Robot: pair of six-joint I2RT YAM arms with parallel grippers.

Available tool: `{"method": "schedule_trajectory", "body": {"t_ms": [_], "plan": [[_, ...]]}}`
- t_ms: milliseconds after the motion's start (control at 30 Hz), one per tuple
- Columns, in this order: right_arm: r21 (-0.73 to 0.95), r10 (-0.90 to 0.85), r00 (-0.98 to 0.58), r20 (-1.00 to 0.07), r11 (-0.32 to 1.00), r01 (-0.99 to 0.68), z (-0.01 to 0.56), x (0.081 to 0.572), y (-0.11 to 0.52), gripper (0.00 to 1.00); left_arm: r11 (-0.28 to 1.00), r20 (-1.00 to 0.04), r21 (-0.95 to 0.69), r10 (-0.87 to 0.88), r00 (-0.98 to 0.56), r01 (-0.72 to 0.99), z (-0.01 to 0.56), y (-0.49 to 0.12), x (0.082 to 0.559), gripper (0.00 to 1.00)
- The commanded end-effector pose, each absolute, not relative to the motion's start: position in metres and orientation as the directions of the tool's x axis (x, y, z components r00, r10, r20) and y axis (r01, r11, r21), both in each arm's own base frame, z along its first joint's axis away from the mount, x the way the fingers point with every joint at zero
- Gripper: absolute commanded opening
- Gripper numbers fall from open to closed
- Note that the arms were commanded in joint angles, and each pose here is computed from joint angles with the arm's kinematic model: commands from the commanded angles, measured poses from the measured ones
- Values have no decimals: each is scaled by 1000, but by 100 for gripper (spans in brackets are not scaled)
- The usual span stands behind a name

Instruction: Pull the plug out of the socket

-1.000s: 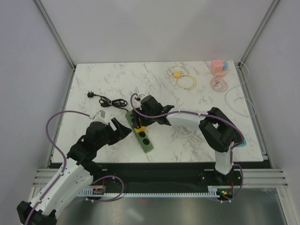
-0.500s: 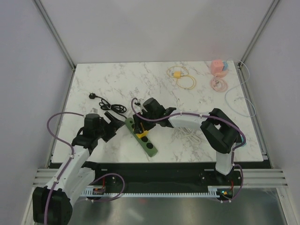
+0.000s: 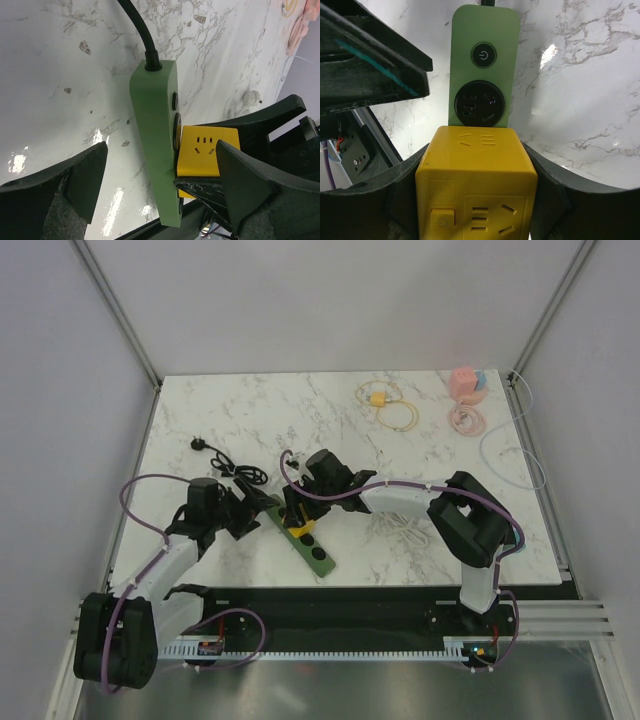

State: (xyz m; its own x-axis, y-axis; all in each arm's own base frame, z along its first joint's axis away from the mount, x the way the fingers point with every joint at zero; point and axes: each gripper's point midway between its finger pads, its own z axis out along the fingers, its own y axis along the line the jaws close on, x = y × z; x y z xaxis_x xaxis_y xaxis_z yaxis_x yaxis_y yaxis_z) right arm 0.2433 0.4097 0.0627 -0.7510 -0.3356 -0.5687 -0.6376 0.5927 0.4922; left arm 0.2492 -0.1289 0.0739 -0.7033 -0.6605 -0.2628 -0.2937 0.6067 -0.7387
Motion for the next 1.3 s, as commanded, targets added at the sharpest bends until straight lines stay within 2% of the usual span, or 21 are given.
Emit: {"method": "schedule_trajectory", "body": {"t_ms": [0,367,833,967,1067,1167,1267], "plan": [[538,-289,-707,-645,486,-689,106,242,429,0,614,-305,-758,-633,-712,-221,80,-133,259,95],[570,-264,-717,-645,458,-682,113,239,435,0,611,-277,-757,-622,-733,-232,64,-139,274,91],[580,-260,-716,-648,440,-685,112,233,443,0,616,-249,-750,-602,-759,-242,45,-145,268,67],[590,-252,-719,-648,430,-683,115,232,447,0,625,-253,-740,-601,-758,-248,41,-143,267,49],[591,-231,-721,-653,440,-677,120,235,448,0,627,-258,-740,-599,-758,-243,41,-142,265,40],[593,-215,-726,-653,451,-667,123,237,448,0,627,-261,-741,-598,-758,-240,39,-141,258,12],[592,-206,-731,-650,465,-658,123,239,445,0,631,-262,-736,-600,-756,-245,37,-139,253,2]]}}
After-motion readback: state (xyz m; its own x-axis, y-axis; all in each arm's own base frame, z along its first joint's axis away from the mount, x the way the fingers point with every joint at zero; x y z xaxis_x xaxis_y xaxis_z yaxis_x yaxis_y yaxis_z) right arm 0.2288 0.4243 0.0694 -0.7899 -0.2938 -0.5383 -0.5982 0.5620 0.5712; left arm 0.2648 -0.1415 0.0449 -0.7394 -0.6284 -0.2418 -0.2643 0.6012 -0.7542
